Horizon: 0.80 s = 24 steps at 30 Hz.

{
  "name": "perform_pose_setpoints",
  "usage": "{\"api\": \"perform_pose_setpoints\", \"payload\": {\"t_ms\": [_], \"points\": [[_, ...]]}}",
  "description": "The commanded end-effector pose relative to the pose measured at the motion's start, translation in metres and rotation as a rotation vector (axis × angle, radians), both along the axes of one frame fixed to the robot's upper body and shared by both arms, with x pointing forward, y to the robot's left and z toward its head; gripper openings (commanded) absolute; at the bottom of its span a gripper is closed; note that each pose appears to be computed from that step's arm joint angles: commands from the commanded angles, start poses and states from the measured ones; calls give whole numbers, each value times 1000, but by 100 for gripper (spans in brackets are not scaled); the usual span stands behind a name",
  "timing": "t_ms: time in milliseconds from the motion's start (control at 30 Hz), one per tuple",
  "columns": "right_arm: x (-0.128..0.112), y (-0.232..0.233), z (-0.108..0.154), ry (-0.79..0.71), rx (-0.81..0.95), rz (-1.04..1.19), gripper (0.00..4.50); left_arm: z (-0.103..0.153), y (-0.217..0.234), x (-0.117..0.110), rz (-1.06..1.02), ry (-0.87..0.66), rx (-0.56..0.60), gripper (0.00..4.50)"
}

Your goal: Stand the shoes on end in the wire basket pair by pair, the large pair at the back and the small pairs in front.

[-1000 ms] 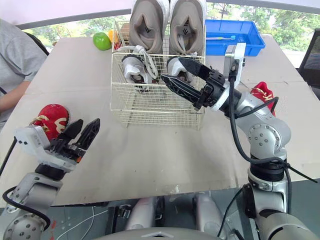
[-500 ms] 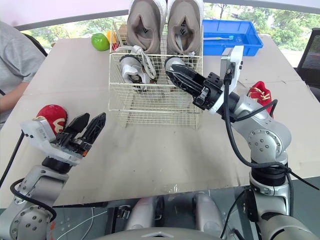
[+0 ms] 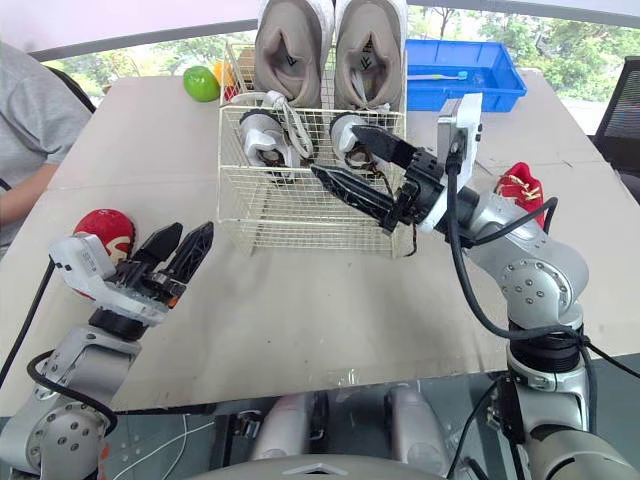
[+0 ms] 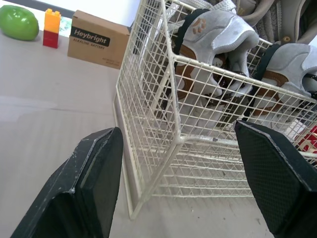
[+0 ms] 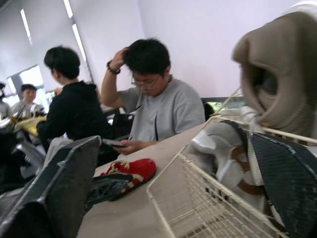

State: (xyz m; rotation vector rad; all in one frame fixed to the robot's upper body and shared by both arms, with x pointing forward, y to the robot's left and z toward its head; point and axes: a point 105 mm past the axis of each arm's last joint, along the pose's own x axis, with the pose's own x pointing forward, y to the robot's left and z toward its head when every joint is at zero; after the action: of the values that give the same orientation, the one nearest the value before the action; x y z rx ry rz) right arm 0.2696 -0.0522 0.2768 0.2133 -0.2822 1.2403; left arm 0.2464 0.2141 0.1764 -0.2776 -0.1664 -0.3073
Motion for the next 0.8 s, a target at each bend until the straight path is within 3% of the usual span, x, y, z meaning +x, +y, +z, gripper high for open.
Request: {"api": "perform_pose_setpoints", "payload": {"t_ms": [33,133,267,433,533,800], "points": [[-23,12,-6,-98,-104,88,445,6,5,-7,38,-42,31,387],[-22,14,-15,-141,-166,84,445,8,29,-15,209,-57,78,387],[-20,16,-16,-141,-149,113,445,7,81,-46,563,-36,192,387],[-21,21,-25,-172,-186,170,445,-9,113,-71,702,94,325,387],[-22,23,-33,-210,-241,199,445,-17,125,-66,705,156,353,387],[-27,18,-37,-314,-329,215,445,-52,141,-23,659,293,313,387]]}}
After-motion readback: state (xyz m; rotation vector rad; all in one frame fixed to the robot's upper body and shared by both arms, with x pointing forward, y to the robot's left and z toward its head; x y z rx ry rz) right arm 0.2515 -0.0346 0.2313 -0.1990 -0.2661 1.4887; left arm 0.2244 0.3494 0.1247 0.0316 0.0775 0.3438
